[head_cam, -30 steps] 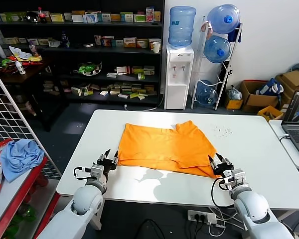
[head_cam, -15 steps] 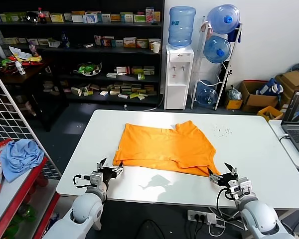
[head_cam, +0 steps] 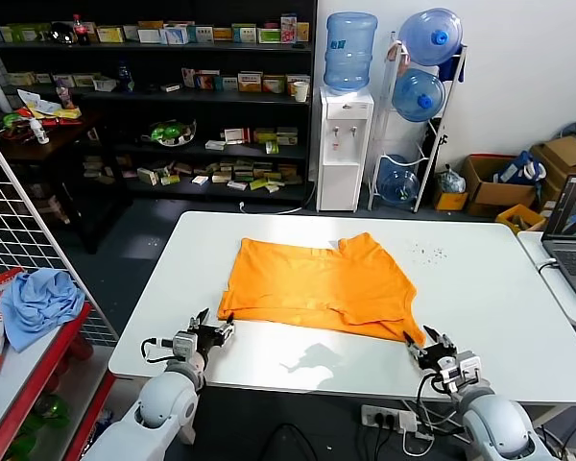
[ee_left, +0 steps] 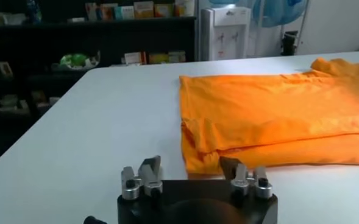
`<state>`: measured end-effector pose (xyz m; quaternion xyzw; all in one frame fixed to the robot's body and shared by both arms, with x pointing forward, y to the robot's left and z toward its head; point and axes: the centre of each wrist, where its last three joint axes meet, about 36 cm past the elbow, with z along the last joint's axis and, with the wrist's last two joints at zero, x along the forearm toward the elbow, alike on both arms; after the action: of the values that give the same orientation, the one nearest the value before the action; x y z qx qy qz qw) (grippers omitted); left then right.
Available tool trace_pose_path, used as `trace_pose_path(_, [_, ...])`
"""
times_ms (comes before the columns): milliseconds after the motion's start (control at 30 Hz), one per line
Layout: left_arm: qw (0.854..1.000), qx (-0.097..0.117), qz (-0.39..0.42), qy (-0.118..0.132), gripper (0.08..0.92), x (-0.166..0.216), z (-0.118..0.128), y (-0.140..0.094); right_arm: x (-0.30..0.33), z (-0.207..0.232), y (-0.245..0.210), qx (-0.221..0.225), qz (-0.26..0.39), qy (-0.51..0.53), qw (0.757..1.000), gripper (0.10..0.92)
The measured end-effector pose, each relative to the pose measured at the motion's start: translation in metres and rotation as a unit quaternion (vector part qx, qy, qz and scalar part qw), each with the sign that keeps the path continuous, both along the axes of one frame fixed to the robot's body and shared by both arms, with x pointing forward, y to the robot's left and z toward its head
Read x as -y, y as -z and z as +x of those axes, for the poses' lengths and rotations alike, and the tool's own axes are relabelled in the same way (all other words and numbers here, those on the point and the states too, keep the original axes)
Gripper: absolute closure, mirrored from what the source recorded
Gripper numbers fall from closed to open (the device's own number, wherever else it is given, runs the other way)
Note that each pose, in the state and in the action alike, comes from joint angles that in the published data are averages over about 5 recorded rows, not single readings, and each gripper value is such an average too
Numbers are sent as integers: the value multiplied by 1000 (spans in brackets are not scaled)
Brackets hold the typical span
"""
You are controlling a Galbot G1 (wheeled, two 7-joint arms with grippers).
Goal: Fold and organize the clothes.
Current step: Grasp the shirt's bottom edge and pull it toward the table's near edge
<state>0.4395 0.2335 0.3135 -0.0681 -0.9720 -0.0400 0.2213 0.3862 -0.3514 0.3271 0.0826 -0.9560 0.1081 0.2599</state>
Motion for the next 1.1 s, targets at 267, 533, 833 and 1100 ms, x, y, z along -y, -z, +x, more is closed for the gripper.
trace_pose_path(267, [1000,-5,-9,6,656,-3,-3,4,3,-1,-1,-8,-8,-1,1000,839])
trace_pose_path(533, [1000,-17,-19,9,876,-2,-13,3,7,-6,-7,-17,-16,-1,1000,898])
trace_pose_path(833, [999,-39,-22,10,904,0,-38,-10,8,-24,-28,-30,-33,-6,999,898])
trace_pose_path(1100, [998,-52,-18,12,904,2,-72,-24,-2,-50,-45,-49,-45,-20,998,898])
